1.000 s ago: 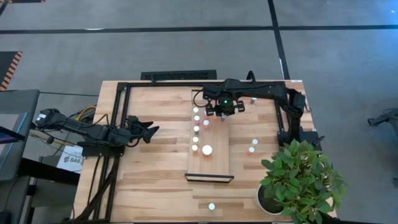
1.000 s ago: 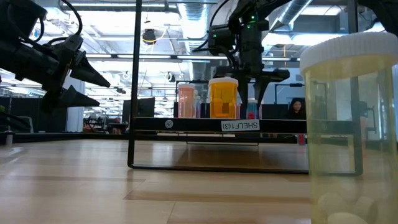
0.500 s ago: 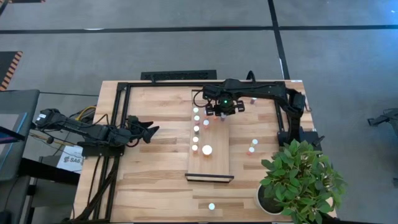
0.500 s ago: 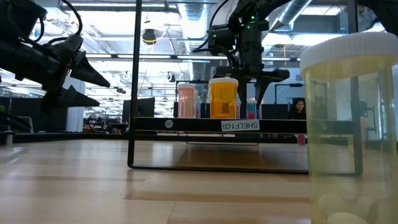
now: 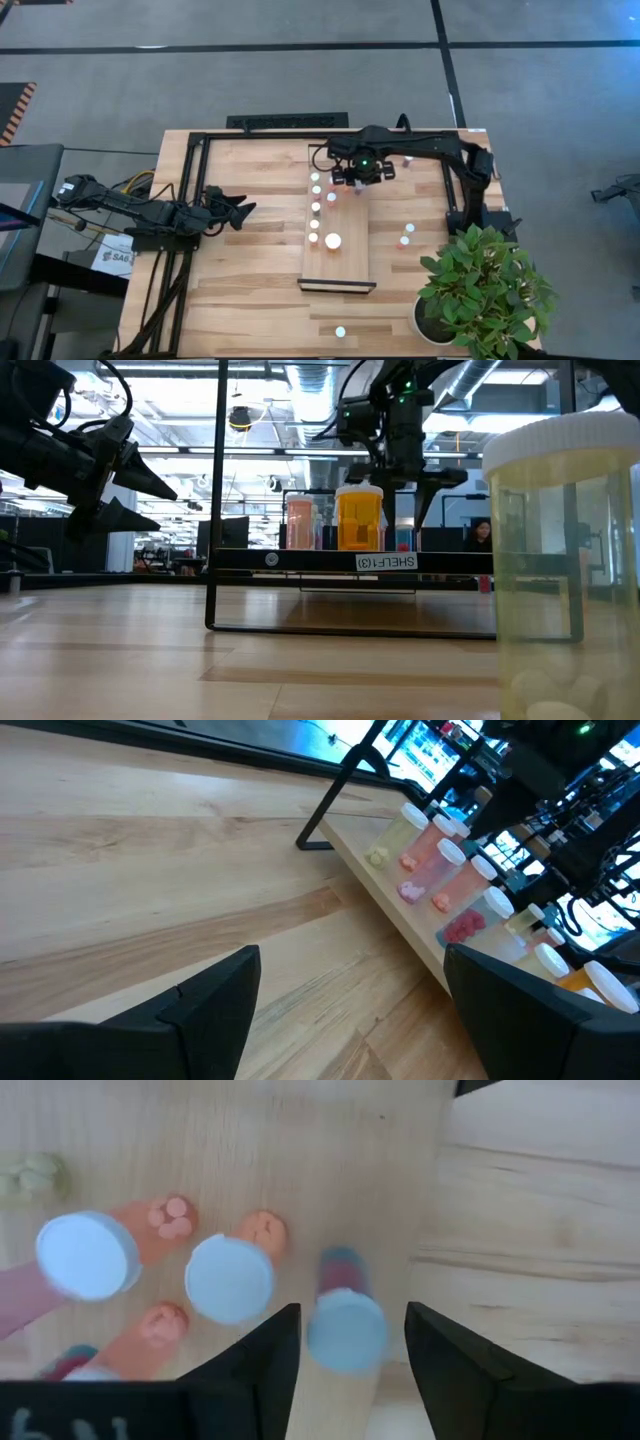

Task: Pick and place medicine bottles onto shelf by color
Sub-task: Put the blue pill bottle on the shelf

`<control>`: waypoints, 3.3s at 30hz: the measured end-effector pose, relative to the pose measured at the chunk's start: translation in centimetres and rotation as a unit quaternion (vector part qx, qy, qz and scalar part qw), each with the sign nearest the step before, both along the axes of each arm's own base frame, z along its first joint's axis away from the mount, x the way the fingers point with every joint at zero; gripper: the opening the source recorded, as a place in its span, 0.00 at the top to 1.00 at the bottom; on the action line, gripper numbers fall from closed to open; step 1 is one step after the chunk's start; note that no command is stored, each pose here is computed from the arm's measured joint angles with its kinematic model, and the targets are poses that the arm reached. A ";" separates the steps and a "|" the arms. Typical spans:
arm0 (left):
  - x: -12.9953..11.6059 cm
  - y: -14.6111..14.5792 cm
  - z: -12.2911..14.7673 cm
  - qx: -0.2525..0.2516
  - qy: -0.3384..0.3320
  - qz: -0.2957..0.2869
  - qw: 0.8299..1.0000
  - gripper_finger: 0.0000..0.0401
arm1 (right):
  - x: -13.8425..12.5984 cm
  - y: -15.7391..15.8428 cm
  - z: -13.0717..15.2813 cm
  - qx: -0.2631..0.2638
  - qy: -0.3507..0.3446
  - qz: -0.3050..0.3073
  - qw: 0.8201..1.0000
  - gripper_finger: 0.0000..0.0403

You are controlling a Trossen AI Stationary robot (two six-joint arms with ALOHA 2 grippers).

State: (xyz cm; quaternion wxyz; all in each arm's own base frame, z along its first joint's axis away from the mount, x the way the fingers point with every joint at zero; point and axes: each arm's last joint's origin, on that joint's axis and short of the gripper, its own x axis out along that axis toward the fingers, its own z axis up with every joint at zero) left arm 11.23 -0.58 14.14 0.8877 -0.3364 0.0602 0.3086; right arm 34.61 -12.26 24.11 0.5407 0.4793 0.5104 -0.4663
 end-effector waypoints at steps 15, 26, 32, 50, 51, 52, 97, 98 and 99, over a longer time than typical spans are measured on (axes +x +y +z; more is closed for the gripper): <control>0.0 0.0 0.0 0.000 0.000 0.000 1.000 0.25 | -4.6 1.5 7.5 -0.053 -0.062 -0.028 0.996 0.59; 0.0 0.0 0.0 0.000 0.000 0.000 1.000 0.25 | -10.4 -0.2 8.5 -0.069 0.020 -0.172 0.983 0.66; 0.0 0.0 0.0 0.000 0.000 0.000 1.000 0.25 | -13.2 -2.7 4.5 0.003 0.003 -0.210 0.978 0.66; 0.0 0.0 0.0 0.000 0.000 0.000 1.000 0.25 | -15.9 -6.4 0.0 -0.016 -0.045 -0.324 0.945 0.54; 0.0 0.0 0.0 0.000 0.000 0.000 1.000 0.25 | -16.0 -6.5 0.0 -0.017 -0.047 -0.331 0.942 0.50; 0.0 0.0 0.0 0.000 0.000 0.000 1.000 0.25 | -16.0 -6.5 -0.1 -0.017 -0.047 -0.337 0.940 0.47; 0.0 0.0 0.0 0.000 0.000 0.000 1.000 0.25 | -13.5 -8.6 -6.1 -0.129 0.095 -0.335 0.929 0.24; 0.0 0.0 0.0 0.000 0.000 0.000 1.000 0.25 | -13.5 -8.6 -6.2 -0.133 0.097 -0.335 0.928 0.24; 0.0 0.0 0.0 0.000 0.000 0.000 1.000 0.25 | -13.5 -8.7 -6.2 -0.138 0.098 -0.334 0.927 0.24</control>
